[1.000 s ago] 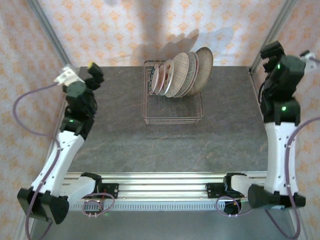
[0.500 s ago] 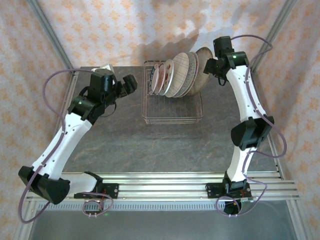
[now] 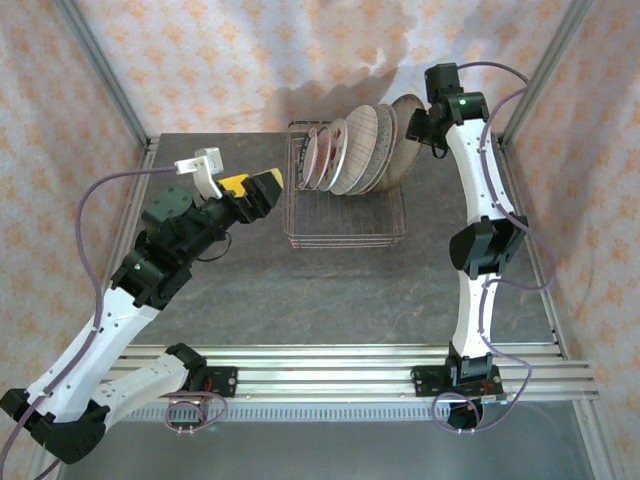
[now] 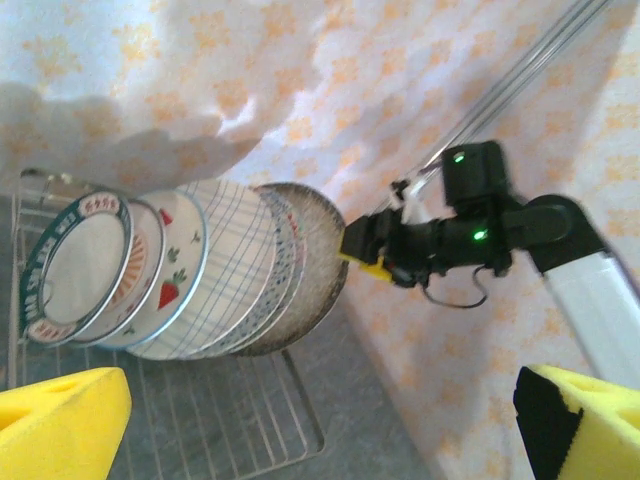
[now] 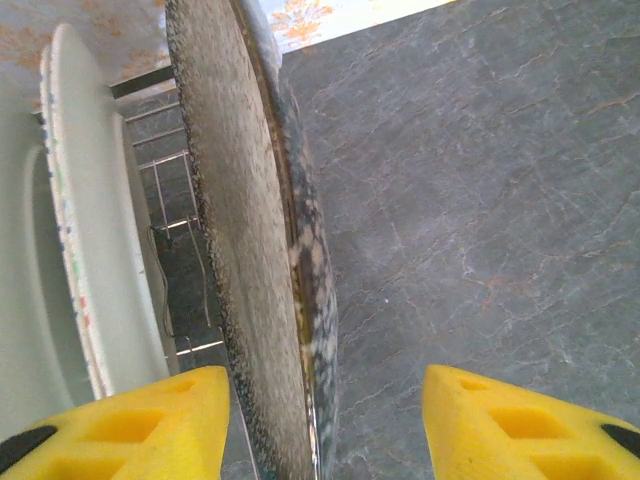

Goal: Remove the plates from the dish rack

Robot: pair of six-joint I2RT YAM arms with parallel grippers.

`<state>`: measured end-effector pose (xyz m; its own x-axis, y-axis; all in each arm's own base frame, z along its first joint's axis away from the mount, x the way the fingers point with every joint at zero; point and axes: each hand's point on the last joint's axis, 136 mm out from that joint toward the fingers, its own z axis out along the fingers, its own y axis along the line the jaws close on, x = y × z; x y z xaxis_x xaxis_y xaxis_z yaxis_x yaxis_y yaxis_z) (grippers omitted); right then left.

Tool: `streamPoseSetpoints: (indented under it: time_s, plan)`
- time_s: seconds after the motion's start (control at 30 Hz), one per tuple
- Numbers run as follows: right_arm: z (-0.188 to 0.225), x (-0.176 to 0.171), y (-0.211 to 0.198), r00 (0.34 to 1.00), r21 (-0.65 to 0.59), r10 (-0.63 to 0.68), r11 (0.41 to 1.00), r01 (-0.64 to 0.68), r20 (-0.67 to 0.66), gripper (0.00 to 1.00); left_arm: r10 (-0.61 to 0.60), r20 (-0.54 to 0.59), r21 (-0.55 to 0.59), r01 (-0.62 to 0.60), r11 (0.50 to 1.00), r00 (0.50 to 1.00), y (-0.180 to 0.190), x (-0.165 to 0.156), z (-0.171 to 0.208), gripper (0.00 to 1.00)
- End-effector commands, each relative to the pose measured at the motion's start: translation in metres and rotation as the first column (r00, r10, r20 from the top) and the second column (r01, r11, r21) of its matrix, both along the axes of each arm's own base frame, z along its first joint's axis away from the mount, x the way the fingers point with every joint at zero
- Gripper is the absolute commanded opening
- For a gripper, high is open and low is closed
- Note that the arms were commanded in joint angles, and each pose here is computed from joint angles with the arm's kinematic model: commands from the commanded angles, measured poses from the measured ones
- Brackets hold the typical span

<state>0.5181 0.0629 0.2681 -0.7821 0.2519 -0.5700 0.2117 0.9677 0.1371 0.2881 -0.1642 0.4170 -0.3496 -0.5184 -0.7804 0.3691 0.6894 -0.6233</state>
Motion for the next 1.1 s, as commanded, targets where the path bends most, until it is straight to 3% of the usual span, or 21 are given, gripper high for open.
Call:
streamPoseSetpoints:
  time_s: [0.0,0.7,1.07]
  plan:
    - [-0.001,0.002,0.003,0.999,-0.003,0.035,0.999,-0.035,-0.010,0.51,-0.006,0.083,-0.033,0.009,0.999,0.997,-0.002,-0.001,0.022,0.99]
    - [-0.031,0.029,0.019,0.997,0.011,0.071,0.997,-0.071,-0.013,0.22,-0.005,0.063,-0.017,0.006,1.000,0.998,0.001,-0.006,0.021,0.99]
    - [-0.010,0.029,0.023,0.997,-0.038,0.054,0.998,-0.052,0.049,0.00,0.001,0.055,-0.009,0.000,1.000,0.999,0.004,-0.008,0.018,0.99]
